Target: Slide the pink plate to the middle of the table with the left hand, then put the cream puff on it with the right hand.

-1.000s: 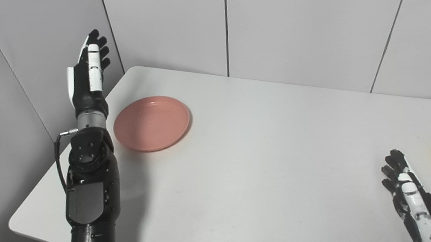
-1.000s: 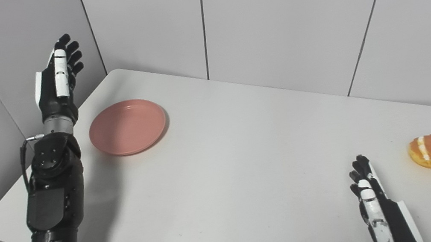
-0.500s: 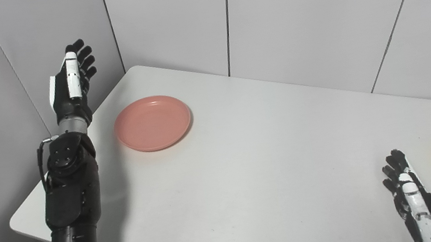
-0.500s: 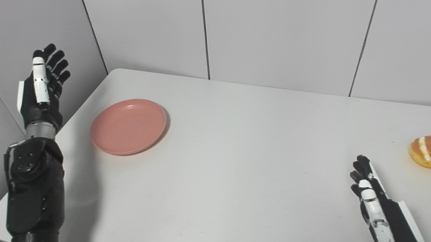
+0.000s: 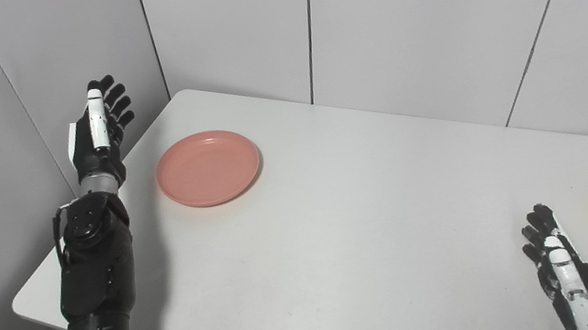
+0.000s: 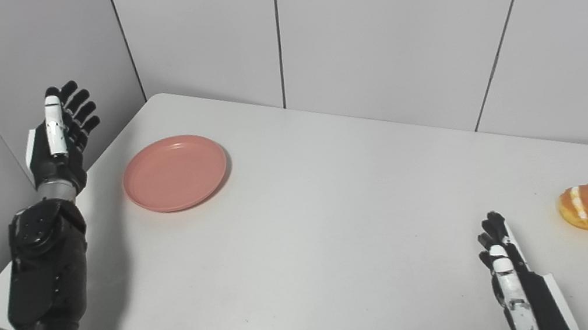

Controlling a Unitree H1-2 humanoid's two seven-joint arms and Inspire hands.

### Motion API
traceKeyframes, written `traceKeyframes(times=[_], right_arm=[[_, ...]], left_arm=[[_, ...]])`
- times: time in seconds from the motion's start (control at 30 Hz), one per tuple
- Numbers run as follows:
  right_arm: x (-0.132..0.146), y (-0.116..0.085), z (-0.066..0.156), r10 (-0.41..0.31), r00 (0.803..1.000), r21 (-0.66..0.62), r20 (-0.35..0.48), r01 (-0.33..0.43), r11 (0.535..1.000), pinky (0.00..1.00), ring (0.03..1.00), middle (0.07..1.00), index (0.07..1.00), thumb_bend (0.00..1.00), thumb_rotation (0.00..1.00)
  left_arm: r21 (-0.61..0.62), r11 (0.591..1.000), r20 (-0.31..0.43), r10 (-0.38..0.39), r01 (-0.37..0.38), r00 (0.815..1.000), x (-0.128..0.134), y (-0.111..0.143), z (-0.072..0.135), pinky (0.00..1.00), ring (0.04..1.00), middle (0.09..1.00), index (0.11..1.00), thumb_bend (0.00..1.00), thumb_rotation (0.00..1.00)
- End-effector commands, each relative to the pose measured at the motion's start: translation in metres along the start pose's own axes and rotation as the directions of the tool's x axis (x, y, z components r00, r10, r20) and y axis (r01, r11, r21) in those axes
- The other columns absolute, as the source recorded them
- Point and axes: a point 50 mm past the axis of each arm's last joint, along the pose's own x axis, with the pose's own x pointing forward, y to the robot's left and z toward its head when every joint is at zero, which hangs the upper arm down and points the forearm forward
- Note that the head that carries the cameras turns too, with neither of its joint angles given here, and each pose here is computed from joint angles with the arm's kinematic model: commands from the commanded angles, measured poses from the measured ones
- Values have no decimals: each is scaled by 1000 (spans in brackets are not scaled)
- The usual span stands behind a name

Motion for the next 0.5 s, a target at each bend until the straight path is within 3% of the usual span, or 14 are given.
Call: traceKeyframes(times=[0.0, 0.47], right_arm=[[3, 0, 14, 1, 999, -19, 54, 0, 1000, 1000, 1000, 1000, 1000, 0, 1000], [3, 0, 15, -4, 999, -15, 53, 5, 1000, 1000, 1000, 1000, 1000, 0, 1000]], left_arm=[[-33, 999, 75, -7, 10, 997, 9, -2, 21, 853, 887, 875, 841, 370, 1000], [-51, 999, 6, -5, 6, 1000, 13, 0, -5, 908, 916, 907, 874, 366, 1000]])
